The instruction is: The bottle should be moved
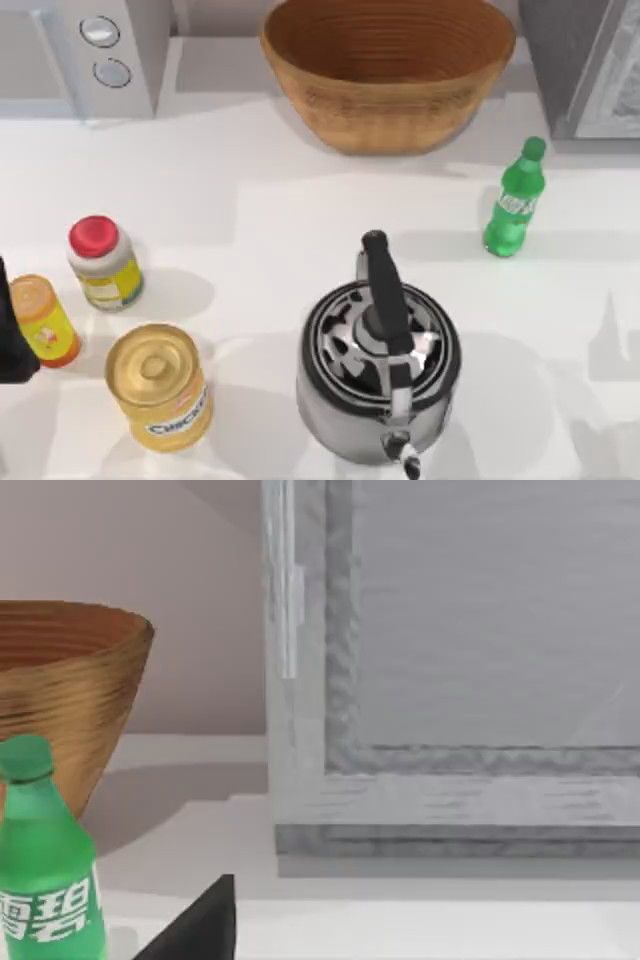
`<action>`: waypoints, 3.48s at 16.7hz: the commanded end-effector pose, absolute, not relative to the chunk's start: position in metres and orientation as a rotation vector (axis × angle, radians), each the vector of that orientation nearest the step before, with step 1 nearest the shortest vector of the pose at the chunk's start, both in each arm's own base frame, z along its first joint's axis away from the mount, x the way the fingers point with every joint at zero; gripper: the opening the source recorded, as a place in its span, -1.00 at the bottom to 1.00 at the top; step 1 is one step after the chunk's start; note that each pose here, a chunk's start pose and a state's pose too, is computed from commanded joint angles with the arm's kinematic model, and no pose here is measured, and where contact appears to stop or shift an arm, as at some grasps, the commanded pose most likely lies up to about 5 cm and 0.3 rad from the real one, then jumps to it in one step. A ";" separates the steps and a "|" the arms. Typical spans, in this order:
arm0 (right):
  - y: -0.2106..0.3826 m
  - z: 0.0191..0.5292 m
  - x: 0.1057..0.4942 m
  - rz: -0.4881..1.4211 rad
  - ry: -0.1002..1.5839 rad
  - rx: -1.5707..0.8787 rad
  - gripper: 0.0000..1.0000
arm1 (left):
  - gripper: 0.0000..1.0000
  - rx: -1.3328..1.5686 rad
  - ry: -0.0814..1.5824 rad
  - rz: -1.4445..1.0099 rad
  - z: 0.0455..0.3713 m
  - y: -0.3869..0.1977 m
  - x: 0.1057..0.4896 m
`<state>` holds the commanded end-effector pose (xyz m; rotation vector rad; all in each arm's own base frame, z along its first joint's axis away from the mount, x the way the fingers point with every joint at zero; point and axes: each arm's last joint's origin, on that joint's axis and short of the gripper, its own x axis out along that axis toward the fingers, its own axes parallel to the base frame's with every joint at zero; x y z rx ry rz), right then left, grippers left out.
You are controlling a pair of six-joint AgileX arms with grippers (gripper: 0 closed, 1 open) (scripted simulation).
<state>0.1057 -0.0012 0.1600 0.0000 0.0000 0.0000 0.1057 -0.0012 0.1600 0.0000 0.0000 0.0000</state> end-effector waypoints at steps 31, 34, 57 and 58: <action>-0.009 0.080 0.266 0.772 0.189 -0.077 1.00 | 1.00 0.000 0.000 0.000 0.160 -0.001 0.106; -0.010 0.080 0.265 0.767 0.194 -0.074 1.00 | 1.00 0.000 0.000 0.000 0.160 -0.001 0.106; 0.060 0.060 0.336 0.772 0.189 -0.077 0.25 | 1.00 0.000 0.000 0.000 0.160 -0.001 0.106; 0.060 0.060 0.336 0.772 0.189 -0.077 0.10 | 1.00 0.000 0.000 0.000 0.160 -0.001 0.106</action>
